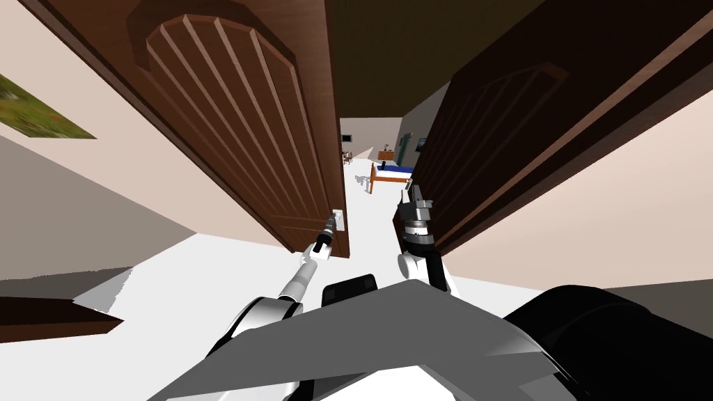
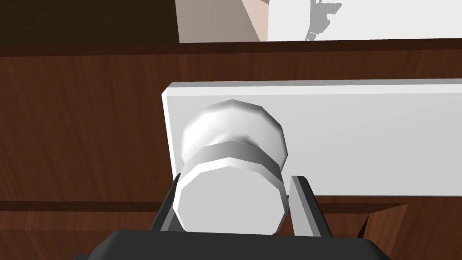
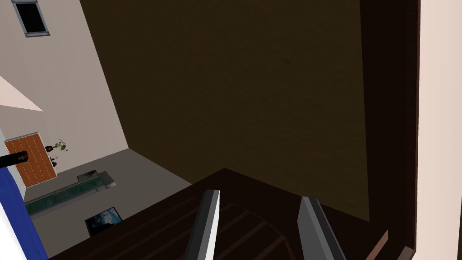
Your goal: Push the door open
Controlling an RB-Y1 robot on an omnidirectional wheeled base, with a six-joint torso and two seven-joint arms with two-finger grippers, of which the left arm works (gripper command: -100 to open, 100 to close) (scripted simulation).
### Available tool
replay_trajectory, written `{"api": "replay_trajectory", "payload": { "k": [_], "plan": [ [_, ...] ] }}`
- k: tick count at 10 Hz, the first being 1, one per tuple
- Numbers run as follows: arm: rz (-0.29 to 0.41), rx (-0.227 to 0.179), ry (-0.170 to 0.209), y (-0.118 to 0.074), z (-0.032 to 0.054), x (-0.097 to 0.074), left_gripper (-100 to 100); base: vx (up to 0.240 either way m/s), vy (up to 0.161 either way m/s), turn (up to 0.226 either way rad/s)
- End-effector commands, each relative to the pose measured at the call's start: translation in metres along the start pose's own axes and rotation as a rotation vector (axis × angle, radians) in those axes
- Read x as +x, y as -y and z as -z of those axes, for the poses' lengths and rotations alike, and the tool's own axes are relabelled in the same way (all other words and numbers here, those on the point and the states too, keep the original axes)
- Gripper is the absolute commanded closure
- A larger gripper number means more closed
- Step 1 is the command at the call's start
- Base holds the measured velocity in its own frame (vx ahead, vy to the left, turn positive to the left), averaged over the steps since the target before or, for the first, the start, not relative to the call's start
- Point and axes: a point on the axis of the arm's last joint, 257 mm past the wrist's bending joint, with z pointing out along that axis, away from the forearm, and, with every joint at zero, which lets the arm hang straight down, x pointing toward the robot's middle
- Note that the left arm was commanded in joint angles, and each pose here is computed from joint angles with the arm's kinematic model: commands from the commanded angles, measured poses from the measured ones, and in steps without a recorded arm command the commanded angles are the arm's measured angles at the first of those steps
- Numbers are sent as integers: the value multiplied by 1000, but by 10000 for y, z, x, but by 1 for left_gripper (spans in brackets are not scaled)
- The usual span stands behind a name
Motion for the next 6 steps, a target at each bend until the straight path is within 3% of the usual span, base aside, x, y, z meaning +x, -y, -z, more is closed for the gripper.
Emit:
{"api": "replay_trajectory", "payload": {
  "k": [1,5,6],
  "plan": [
    [0,-3,1,-13,6,-5,100,-28,15,-2],
    [0,-3,1,-13,6,-5,100,-14,6,0],
    [-7,-8,15,-37,23,-106,100,77,-37,26]
  ]
}}
